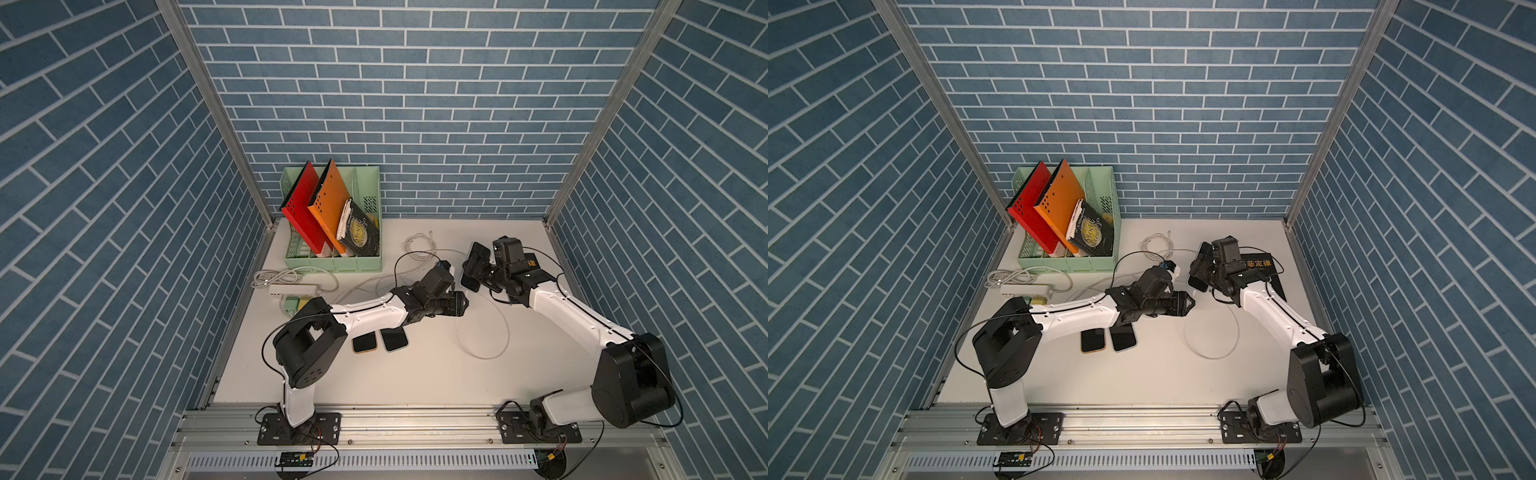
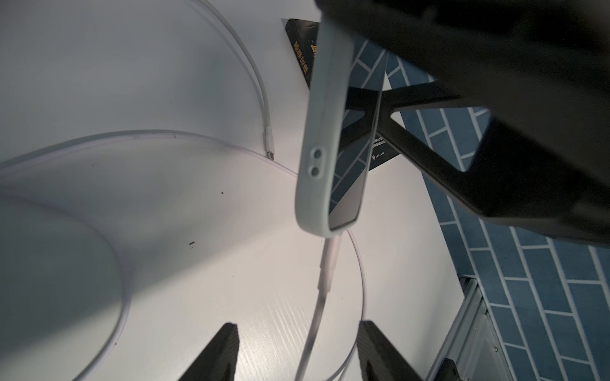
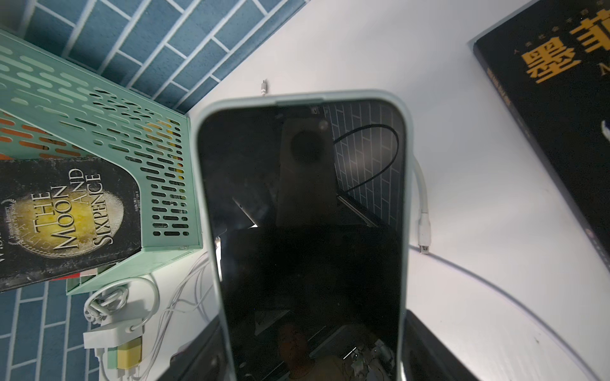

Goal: Unplug the charging cable from the phone
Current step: Remove the charging cable from the phone.

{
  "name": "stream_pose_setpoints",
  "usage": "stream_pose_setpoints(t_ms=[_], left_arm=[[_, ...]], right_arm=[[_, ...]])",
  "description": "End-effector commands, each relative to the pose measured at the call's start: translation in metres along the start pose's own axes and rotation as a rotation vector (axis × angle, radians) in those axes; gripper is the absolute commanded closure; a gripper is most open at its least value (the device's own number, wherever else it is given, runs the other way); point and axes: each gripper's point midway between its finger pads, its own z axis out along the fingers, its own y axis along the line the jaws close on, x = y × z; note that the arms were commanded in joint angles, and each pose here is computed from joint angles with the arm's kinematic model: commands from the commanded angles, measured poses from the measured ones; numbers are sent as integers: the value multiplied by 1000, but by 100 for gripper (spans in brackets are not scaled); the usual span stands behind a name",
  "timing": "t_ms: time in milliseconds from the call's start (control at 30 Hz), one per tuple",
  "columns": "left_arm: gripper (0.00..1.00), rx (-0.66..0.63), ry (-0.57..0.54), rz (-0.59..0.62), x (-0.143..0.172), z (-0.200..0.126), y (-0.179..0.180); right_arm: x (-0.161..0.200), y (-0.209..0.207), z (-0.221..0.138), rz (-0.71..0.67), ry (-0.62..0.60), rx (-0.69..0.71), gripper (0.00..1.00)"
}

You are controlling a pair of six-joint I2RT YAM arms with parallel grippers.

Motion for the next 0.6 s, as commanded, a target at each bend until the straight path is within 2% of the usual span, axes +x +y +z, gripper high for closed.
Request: stream_pose_setpoints(t_ms=[0, 133, 233, 467, 567], left_arm=[[43, 17, 2, 21, 0, 4, -7], [52, 18, 4, 21, 0, 6, -8], [54, 21, 6, 22, 1, 7, -8], [68, 30, 10, 29, -2, 13, -12], [69, 31, 11, 28, -3, 15, -13]], right_arm=[[-13, 13, -12, 21, -58, -62, 98], [-13, 13, -15, 27, -66, -69, 98], [-12, 13, -17, 27, -68, -71, 98], [-12, 13, -19, 31, -71, -74, 99], [-11, 12, -19, 32, -70, -73, 99]])
